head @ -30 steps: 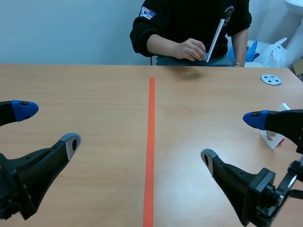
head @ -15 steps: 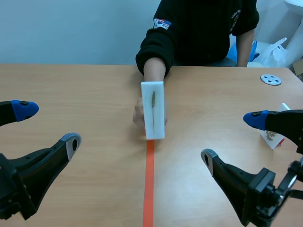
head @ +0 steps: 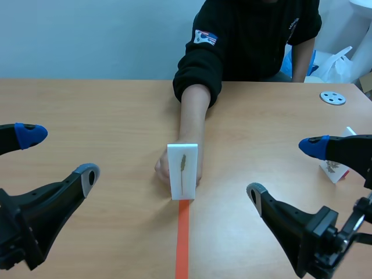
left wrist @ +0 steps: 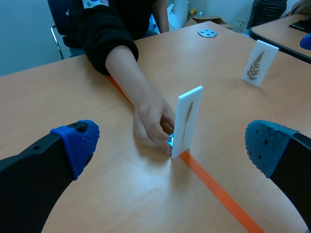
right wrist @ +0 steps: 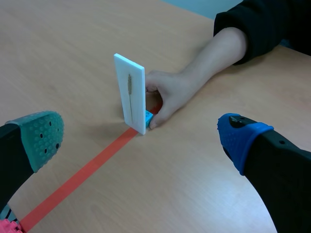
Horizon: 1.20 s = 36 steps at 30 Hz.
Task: Sort the leaf by its shape. The table is split by an orange tape line. A compound leaf with several leaflets goes to the left side, a simple leaf with one blade goes to the right side. Return to the home posture when a red brick is placed on the table.
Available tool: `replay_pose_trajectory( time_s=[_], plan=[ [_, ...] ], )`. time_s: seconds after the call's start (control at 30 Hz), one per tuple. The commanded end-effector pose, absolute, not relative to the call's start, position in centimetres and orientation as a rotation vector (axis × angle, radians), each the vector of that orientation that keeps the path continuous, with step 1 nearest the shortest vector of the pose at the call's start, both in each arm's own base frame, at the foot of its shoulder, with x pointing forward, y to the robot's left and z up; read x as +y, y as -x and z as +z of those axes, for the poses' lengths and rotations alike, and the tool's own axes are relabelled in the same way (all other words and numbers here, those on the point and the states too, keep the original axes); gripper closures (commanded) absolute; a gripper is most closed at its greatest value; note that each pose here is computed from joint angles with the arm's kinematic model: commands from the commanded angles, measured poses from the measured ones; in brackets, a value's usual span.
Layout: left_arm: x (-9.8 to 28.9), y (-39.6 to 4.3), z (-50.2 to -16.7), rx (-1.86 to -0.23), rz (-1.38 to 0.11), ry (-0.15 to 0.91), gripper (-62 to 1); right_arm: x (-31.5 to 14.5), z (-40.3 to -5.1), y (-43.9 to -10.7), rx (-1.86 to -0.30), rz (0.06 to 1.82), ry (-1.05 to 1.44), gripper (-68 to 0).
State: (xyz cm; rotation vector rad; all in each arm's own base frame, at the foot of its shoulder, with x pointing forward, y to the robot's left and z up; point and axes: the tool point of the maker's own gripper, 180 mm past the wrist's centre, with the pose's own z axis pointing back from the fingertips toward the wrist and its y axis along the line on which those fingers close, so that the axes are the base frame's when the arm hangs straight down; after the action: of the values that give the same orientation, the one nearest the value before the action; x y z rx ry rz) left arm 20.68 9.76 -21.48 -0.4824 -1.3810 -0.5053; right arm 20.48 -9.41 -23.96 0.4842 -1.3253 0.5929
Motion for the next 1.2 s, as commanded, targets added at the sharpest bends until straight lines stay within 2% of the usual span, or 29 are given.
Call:
replay_pose_trajectory(
  time_s=[0.0,0.43,0.73,1.17],
  plan=[
    [9.4,-20.7,-20.7,-1.409,-0.504,0.497,-62.3,-9.6,-23.0,-21.1,-1.363,0.591,-0.48,-67.9],
    [9.4,-20.6,-21.3,-1.379,-0.528,0.477,-62.3,-9.6,-23.0,-21.1,-1.364,0.591,-0.481,-67.9],
    [9.7,-20.8,-24.0,-1.32,-0.563,0.444,-62.3,-9.6,-23.0,-21.0,-1.364,0.591,-0.481,-67.9],
    [8.9,-24.0,-28.8,-1.291,-0.577,0.471,-62.3,-9.6,-22.7,-21.2,-1.379,0.591,-0.483,-67.9]
  ],
)
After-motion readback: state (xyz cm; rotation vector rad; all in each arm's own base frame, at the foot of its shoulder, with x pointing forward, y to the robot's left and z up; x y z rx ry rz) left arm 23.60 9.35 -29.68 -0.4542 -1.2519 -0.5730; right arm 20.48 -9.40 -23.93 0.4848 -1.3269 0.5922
